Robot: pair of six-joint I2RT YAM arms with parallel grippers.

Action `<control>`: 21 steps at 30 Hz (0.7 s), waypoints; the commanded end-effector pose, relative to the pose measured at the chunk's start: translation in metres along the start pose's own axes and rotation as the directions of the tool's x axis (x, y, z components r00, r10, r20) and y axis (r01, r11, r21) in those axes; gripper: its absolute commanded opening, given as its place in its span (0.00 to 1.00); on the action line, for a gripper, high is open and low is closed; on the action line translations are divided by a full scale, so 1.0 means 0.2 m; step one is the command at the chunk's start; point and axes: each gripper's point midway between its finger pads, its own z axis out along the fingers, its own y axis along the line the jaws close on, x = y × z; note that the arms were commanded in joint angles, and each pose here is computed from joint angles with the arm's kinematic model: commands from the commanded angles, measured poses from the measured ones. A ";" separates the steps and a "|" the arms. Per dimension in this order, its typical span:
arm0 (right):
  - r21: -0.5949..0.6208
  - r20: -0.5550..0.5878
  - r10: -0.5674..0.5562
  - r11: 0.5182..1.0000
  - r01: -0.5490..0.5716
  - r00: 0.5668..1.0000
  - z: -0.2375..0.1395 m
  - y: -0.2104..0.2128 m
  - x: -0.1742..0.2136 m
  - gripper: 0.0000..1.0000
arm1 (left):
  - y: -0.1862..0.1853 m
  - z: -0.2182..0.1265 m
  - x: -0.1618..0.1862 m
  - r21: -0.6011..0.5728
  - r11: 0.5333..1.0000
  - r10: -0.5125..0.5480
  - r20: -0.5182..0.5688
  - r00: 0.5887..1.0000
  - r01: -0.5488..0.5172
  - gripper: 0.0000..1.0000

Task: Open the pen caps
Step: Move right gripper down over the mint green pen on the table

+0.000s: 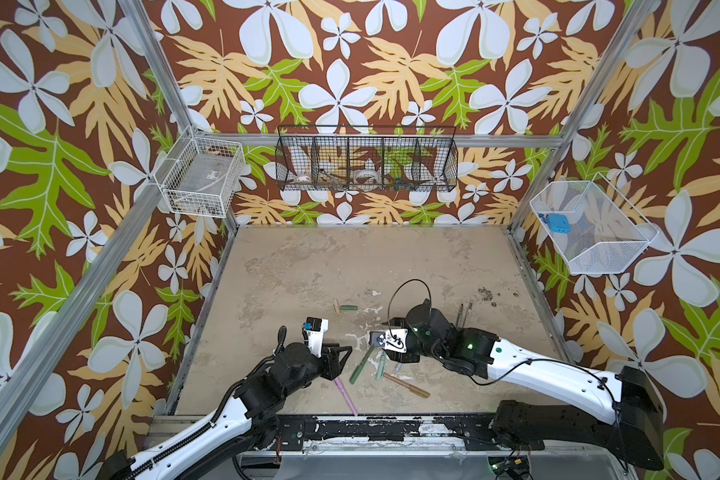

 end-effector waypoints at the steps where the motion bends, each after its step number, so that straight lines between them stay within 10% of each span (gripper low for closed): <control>1: -0.164 -0.024 -0.276 0.949 0.269 0.961 0.02 0.12 0.08 0.58 | -0.03 0.01 0.01 0.035 0.999 0.003 -0.011 1.000 -0.003 0.51; 21: -0.408 -0.062 -0.345 0.865 0.292 0.936 0.31 0.28 0.35 0.55 | 0.01 0.03 0.13 0.051 0.997 -0.062 -0.071 0.996 0.066 0.50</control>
